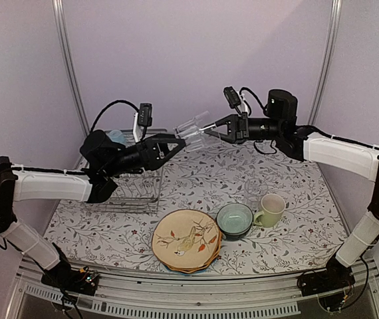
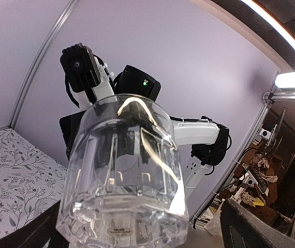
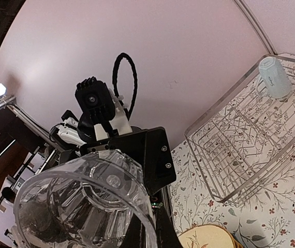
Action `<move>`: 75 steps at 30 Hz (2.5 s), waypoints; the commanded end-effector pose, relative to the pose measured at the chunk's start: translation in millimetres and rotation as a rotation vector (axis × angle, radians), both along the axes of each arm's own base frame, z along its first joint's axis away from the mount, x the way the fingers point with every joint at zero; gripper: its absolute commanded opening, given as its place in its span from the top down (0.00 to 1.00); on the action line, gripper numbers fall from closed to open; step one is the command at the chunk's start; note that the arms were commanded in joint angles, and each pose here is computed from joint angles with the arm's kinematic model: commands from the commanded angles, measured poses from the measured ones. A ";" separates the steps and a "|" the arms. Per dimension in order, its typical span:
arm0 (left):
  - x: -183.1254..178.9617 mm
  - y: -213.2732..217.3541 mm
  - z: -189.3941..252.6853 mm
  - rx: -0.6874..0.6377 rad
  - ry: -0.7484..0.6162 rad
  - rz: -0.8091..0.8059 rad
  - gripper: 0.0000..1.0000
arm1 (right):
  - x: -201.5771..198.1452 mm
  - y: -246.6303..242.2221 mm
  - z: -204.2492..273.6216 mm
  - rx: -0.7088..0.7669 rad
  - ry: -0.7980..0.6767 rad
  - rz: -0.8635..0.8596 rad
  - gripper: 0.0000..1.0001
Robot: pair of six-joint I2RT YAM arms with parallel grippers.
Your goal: Load the mixed dishes into the dish rack
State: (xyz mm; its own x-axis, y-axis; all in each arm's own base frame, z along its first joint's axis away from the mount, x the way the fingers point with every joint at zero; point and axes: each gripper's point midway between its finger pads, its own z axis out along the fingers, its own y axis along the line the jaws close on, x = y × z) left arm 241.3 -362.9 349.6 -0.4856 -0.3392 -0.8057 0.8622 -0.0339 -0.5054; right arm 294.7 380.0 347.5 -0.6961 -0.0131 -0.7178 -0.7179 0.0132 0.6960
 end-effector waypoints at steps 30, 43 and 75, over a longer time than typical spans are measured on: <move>116.0 175.5 -62.3 0.746 0.208 0.828 1.00 | 37.0 -46.0 -45.9 -0.142 0.011 -0.216 0.13; 203.5 240.7 -112.5 1.171 0.386 0.970 0.95 | 39.0 -44.1 -78.5 -0.194 0.056 -0.205 0.13; 319.4 245.8 -255.9 1.467 0.659 0.857 0.73 | 33.5 -53.0 -119.6 -0.278 0.082 -0.226 0.13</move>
